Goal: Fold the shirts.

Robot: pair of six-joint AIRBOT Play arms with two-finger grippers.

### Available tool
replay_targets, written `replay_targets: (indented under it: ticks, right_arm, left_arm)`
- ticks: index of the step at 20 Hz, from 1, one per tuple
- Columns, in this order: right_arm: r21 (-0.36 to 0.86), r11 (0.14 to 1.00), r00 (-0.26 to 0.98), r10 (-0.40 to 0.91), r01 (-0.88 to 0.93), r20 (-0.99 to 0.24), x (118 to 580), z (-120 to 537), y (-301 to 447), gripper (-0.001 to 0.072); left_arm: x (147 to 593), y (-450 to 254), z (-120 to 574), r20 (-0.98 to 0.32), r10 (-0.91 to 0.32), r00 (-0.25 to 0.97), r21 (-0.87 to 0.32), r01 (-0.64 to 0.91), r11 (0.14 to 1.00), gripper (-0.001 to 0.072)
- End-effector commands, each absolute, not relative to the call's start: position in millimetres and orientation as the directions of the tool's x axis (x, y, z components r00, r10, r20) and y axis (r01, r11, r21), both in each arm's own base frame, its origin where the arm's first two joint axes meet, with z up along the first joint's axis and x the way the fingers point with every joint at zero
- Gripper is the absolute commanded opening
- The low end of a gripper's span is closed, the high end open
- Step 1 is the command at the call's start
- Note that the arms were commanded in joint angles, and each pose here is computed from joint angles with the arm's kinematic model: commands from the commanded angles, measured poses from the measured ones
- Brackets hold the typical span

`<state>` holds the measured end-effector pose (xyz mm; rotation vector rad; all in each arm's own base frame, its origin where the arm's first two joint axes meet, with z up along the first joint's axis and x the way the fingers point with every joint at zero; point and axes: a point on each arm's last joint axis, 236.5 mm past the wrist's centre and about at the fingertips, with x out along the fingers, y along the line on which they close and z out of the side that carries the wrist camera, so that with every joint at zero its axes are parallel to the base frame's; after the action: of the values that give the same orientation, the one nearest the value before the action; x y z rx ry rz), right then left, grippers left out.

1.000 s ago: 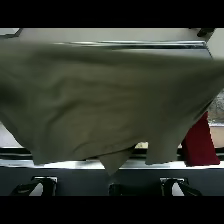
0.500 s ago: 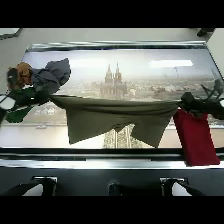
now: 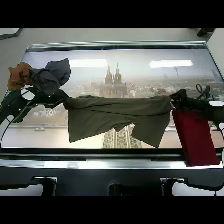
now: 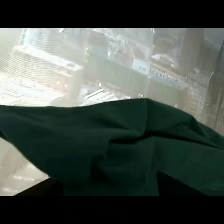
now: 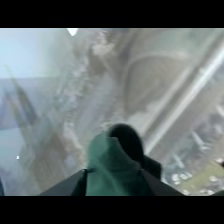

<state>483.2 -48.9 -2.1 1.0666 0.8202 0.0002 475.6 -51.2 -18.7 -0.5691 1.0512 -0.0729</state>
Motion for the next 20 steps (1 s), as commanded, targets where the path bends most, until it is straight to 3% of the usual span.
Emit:
replay_targets:
  ticks: [1,3,5,7,10,14,16,18,20]
  right_arm:
    - [0.723,0.648,0.659,0.438,0.239,-0.611,470.9,41.5,-44.7,0.0444]
    - [0.595,0.745,0.588,0.346,0.302,-0.731,445.9,41.7,-69.8,0.0447]
    - [0.445,0.816,0.455,0.259,0.369,-0.852,410.2,20.6,-88.2,0.0511]
    - [0.376,0.839,0.331,0.252,0.394,-0.909,380.8,2.8,-89.8,0.0511]
    - [0.373,0.838,0.284,0.274,0.399,-0.919,368.8,-5.0,-84.1,0.0511]
    - [0.379,0.835,0.265,0.291,0.398,-0.919,364.1,-5.1,-80.1,0.0511]
    - [0.372,0.839,0.235,0.299,0.396,-0.925,357.2,-6.4,-78.2,0.0565]
    - [0.351,0.849,0.209,0.289,0.394,-0.934,351.1,-9.7,-80.2,0.0564]
    - [0.347,0.847,0.183,0.297,0.402,-0.937,343.6,-18.5,-77.7,0.0562]
  left_arm:
    - [429.6,-31.8,-14.9,-0.886,-0.362,0.289,-0.43,-0.222,0.875,0.0668]
    - [381.7,-4.7,-18.1,-0.929,-0.351,0.116,-0.369,-0.241,0.898,0.065]
    - [341.3,-0.5,-32.1,-0.927,-0.375,0.014,-0.363,-0.289,0.886,0.049]
    - [302.8,-24.9,-54.3,-0.893,-0.447,-0.051,-0.413,-0.303,0.859,0.049]
    - [262.7,-66.1,-81.3,-0.813,-0.573,-0.105,-0.516,-0.325,0.792,0.051]
    - [259.9,-90.5,-97.8,-0.777,-0.627,-0.064,-0.569,-0.355,0.742,0.0488]
    - [256.7,-98.4,-103.7,-0.776,-0.624,-0.091,-0.563,-0.343,0.752,0.0487]
    - [264.0,-101.0,-111.0,-0.796,-0.602,-0.069,-0.549,-0.338,0.764,0.0357]
    - [279.3,-98.3,-116.8,-0.822,-0.569,-0.008,-0.525,-0.374,0.764,0.0168]
